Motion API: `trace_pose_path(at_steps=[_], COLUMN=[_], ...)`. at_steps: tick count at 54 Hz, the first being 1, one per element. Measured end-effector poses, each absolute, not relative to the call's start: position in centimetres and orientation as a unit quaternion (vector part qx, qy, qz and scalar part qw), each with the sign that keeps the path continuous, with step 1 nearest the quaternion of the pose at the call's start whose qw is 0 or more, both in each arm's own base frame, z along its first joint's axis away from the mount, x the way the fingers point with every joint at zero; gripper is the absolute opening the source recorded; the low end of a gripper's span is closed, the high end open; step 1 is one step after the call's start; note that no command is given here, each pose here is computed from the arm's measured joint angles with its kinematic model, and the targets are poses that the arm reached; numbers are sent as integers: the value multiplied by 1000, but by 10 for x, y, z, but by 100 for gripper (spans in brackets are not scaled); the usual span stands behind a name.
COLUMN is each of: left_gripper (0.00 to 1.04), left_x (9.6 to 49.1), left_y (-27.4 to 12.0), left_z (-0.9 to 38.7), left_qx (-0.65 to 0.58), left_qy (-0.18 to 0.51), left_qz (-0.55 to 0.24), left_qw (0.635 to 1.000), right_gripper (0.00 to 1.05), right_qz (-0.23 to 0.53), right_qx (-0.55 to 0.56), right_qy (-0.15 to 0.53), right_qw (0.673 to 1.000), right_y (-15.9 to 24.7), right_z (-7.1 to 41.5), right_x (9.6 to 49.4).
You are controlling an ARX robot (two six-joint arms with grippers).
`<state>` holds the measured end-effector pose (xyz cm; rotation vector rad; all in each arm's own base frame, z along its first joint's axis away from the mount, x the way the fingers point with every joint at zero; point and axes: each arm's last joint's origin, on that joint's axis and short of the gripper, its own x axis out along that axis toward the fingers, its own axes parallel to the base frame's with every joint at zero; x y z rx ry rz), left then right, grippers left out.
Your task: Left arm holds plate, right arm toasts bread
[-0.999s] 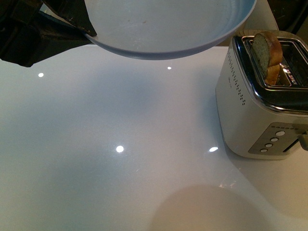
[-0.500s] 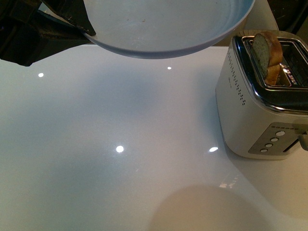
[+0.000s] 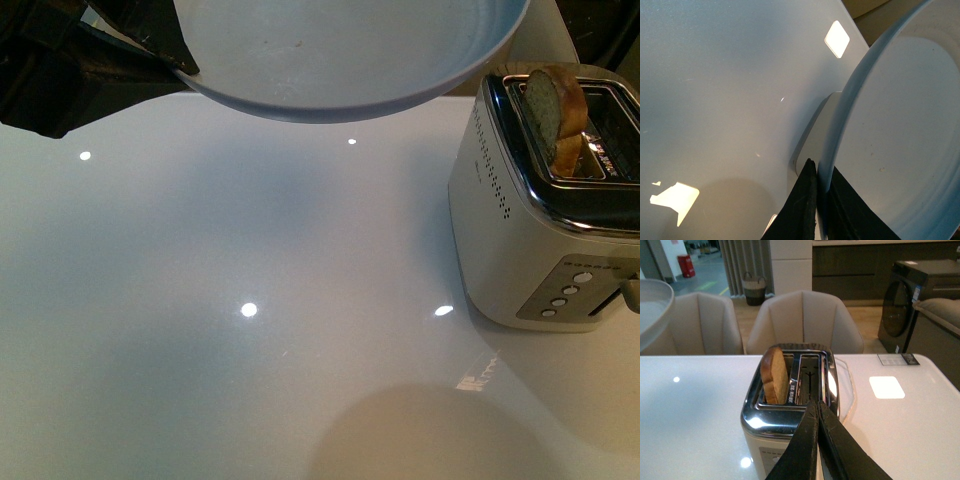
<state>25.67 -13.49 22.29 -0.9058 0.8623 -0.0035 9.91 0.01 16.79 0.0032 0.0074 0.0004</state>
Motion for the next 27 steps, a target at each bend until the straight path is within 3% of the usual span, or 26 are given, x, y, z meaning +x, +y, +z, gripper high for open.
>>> trace_pose_path(at_steps=[10, 27], left_gripper=[3, 3], left_x=[257, 257], left_y=[-135, -135], left_z=[223, 223], left_qx=[-424, -424], left_qy=[404, 404], left_qz=[-2, -2], left_qw=[811, 811], right_gripper=[2, 56], right_qz=[0, 0], right_qx=[1, 1], right_qy=[-6, -7], right_qw=[1000, 1000], right_y=[0, 0], right_z=[169, 169], right_x=[97, 97])
